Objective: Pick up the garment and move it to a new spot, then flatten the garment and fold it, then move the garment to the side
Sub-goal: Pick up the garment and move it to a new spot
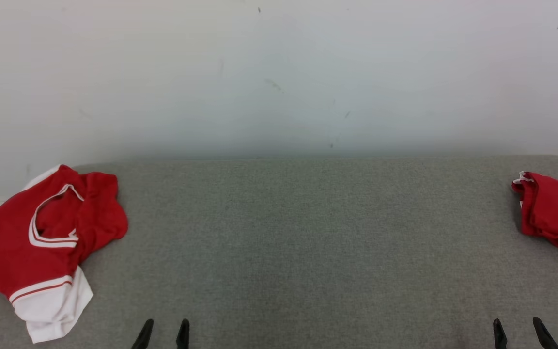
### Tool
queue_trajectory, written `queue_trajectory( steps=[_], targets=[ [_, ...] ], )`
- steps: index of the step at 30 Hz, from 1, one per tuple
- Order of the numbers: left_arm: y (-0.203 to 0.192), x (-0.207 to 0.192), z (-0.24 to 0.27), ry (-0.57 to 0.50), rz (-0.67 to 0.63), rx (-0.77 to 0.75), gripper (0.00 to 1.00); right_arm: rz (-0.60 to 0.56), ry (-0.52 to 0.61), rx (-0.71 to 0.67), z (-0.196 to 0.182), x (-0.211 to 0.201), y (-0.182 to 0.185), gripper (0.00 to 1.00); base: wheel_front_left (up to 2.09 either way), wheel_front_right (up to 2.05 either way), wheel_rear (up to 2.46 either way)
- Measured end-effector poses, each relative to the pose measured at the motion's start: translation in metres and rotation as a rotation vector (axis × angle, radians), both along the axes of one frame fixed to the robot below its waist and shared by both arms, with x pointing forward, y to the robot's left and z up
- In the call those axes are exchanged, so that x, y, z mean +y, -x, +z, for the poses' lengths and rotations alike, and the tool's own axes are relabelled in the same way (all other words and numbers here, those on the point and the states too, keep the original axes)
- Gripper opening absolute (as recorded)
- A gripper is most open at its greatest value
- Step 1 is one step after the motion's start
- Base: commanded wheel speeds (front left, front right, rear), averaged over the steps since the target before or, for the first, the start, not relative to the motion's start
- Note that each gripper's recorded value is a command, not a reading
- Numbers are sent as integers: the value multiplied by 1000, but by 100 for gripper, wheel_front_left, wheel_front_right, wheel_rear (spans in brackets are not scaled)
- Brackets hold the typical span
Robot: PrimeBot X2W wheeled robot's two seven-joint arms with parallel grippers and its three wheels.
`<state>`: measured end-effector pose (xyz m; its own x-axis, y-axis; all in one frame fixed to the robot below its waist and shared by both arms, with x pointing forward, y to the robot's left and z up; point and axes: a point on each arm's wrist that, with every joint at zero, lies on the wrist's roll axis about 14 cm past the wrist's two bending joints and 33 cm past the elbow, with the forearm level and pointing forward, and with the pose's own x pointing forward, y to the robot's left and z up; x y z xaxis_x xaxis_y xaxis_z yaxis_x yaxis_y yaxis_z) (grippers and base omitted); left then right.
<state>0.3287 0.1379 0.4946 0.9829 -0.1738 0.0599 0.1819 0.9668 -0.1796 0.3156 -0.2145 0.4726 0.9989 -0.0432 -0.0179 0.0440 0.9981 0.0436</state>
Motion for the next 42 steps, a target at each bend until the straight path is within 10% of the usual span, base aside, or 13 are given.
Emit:
queue_trajectory(
  steps=[30, 42],
  targets=[
    [76, 96, -13, 15, 358, 26, 100, 423, -21, 13, 1, 136, -46, 100, 0, 0, 0],
    [3, 143, 14, -73, 319, -1, 100, 417, 32, 27, -11, 136, -80, 100, 0, 0, 0]
  ],
)
